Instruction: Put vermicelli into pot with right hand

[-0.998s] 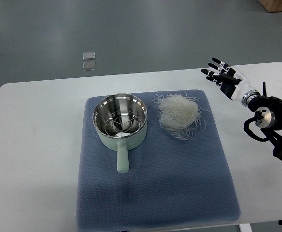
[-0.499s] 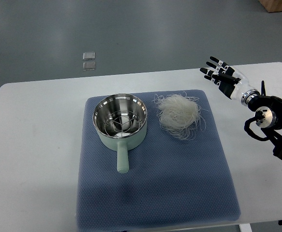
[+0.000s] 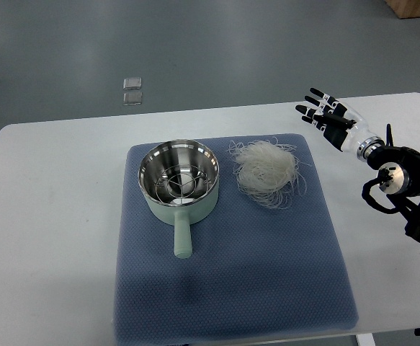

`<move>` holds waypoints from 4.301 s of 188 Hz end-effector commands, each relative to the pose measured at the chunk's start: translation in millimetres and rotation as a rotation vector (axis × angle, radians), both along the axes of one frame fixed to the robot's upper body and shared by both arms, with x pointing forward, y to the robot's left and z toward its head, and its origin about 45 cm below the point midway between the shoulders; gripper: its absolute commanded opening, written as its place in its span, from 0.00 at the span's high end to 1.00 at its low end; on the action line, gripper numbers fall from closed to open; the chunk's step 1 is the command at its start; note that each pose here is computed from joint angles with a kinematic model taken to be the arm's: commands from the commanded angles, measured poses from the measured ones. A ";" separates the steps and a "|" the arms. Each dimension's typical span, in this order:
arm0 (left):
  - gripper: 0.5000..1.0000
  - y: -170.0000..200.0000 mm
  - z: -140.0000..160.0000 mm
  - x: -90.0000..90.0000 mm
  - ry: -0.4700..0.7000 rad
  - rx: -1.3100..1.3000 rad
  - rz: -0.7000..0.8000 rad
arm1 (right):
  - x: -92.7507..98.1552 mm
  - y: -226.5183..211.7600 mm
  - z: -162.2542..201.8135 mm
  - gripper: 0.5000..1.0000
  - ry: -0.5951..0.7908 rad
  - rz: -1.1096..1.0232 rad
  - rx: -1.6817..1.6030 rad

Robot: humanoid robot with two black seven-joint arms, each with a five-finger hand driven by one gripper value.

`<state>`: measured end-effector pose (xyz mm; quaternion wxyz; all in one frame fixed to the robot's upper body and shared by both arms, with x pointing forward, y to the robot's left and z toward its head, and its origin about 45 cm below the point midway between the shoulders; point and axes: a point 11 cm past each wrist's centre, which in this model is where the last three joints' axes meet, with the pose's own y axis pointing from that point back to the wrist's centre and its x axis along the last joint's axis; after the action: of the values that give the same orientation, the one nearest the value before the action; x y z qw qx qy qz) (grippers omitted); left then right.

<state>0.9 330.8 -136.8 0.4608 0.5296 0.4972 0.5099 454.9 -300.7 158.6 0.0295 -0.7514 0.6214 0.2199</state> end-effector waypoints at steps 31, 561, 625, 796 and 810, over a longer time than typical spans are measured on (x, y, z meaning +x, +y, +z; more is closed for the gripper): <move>0.00 0.0 0.0 0.0 0.000 0.000 -0.003 | 18.7 7.5 44.5 0.15 -0.119 0.236 -0.276; 0.00 -3.9 0.0 7.5 -0.012 -0.018 -0.008 | -1.0 243.9 168.4 0.20 -0.738 1.191 -1.300; 0.00 -4.5 0.0 8.5 -0.013 -0.020 -0.007 | 25.6 165.9 192.2 0.20 -0.649 0.933 -1.106; 0.00 -4.1 0.1 9.0 -0.017 -0.019 0.002 | 11.5 -15.2 32.9 0.21 -0.072 -0.108 -0.009; 0.00 -4.1 0.1 8.8 -0.015 -0.019 0.002 | 11.2 -13.9 33.2 0.17 -0.082 -0.103 0.003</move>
<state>9.8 327.2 -136.6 0.4688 0.5205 0.4986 0.5106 466.5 -315.2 191.9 0.0566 -0.7272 0.6592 0.1828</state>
